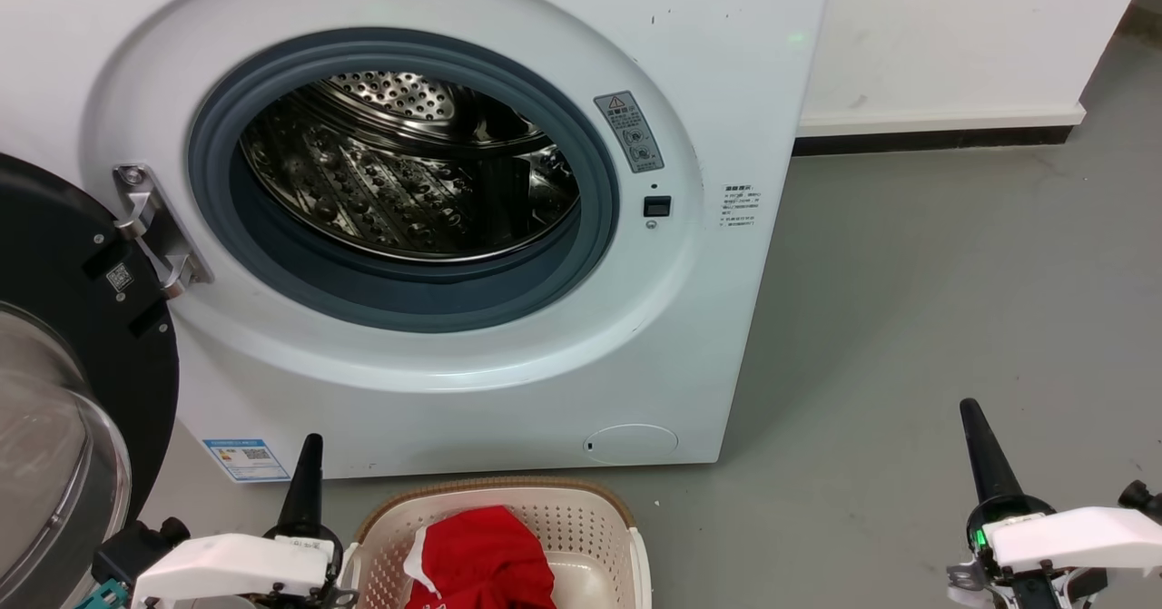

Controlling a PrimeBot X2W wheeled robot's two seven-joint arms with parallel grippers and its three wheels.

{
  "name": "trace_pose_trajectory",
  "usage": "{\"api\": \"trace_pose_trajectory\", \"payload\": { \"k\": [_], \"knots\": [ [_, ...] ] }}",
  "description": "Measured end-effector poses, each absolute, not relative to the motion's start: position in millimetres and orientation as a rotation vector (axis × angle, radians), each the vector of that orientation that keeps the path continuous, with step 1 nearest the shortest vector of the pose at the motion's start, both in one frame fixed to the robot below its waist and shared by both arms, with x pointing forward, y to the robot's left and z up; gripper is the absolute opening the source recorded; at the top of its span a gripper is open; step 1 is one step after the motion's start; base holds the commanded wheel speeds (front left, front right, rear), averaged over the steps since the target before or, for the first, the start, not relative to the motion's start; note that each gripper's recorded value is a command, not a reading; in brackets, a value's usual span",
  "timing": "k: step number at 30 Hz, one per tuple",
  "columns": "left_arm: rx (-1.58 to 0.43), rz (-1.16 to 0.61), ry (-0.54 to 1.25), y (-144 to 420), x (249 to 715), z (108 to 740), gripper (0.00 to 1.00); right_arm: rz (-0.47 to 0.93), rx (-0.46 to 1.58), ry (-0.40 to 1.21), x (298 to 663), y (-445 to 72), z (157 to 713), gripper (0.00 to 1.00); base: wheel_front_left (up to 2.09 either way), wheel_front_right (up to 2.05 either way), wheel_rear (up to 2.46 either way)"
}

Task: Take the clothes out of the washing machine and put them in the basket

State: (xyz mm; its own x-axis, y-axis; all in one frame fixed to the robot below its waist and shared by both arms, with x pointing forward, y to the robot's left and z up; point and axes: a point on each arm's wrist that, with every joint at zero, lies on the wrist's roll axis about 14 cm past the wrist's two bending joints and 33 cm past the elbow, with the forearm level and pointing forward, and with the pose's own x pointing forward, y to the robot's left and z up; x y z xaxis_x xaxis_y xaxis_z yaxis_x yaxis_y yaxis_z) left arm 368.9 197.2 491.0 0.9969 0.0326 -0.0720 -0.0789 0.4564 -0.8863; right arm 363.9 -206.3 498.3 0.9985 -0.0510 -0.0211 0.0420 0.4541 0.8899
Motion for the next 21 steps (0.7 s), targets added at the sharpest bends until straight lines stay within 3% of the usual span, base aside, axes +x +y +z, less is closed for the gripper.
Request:
{"api": "trace_pose_trajectory", "payload": {
  "k": [21],
  "knots": [
    [-1.321,0.051,0.041,198.0,376.9,494.1,0.00,-0.043,1.320,0.003,374.3,-204.0,499.4,0.00,0.00,0.00,0.00]
  ]
}}
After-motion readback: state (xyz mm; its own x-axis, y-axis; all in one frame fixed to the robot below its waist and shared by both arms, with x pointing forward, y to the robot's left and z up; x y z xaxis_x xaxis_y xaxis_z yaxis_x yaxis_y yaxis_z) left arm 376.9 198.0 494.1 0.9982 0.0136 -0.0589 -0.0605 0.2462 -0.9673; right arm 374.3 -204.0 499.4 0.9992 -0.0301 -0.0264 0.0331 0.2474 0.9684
